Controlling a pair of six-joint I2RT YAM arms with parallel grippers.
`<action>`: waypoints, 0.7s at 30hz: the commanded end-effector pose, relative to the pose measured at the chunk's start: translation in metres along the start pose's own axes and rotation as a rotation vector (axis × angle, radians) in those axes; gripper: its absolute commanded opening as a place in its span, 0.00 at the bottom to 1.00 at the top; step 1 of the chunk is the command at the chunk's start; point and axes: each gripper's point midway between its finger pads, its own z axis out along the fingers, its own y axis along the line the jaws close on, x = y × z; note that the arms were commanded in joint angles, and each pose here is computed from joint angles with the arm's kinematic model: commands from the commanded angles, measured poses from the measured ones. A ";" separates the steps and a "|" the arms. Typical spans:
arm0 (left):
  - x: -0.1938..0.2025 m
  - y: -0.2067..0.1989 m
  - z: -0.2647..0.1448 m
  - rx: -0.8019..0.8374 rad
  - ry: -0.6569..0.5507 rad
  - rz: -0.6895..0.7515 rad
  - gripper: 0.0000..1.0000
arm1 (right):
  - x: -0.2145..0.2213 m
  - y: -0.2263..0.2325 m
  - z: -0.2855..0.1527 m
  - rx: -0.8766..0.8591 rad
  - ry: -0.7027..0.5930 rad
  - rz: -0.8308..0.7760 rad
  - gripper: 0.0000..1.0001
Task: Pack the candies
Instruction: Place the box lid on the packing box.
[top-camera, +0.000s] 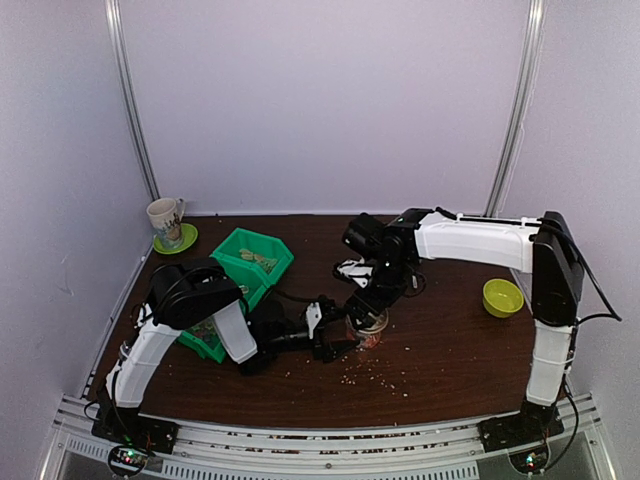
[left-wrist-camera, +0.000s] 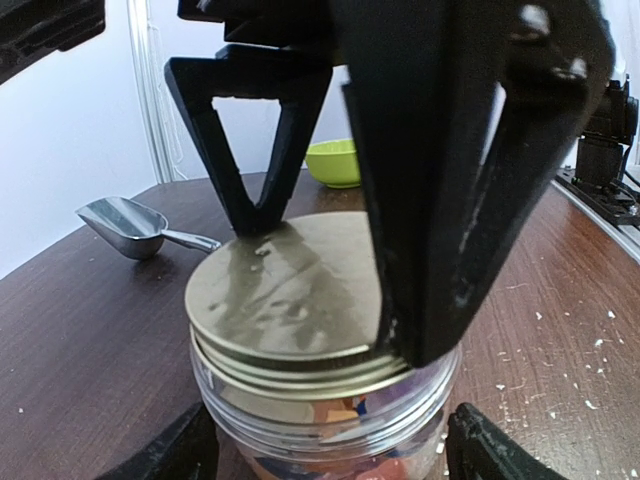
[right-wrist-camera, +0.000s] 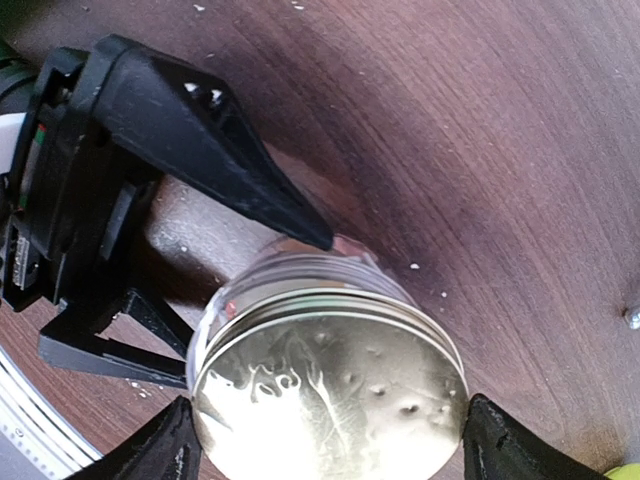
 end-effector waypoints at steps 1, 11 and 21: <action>0.062 -0.006 -0.015 0.004 0.161 -0.049 0.80 | 0.006 -0.010 -0.007 0.037 -0.005 0.030 0.89; 0.062 -0.007 -0.014 0.006 0.160 -0.051 0.80 | 0.003 0.007 0.001 -0.031 -0.013 -0.002 0.88; 0.062 -0.007 -0.014 0.011 0.160 -0.051 0.80 | 0.001 0.010 0.003 -0.030 0.000 -0.026 0.88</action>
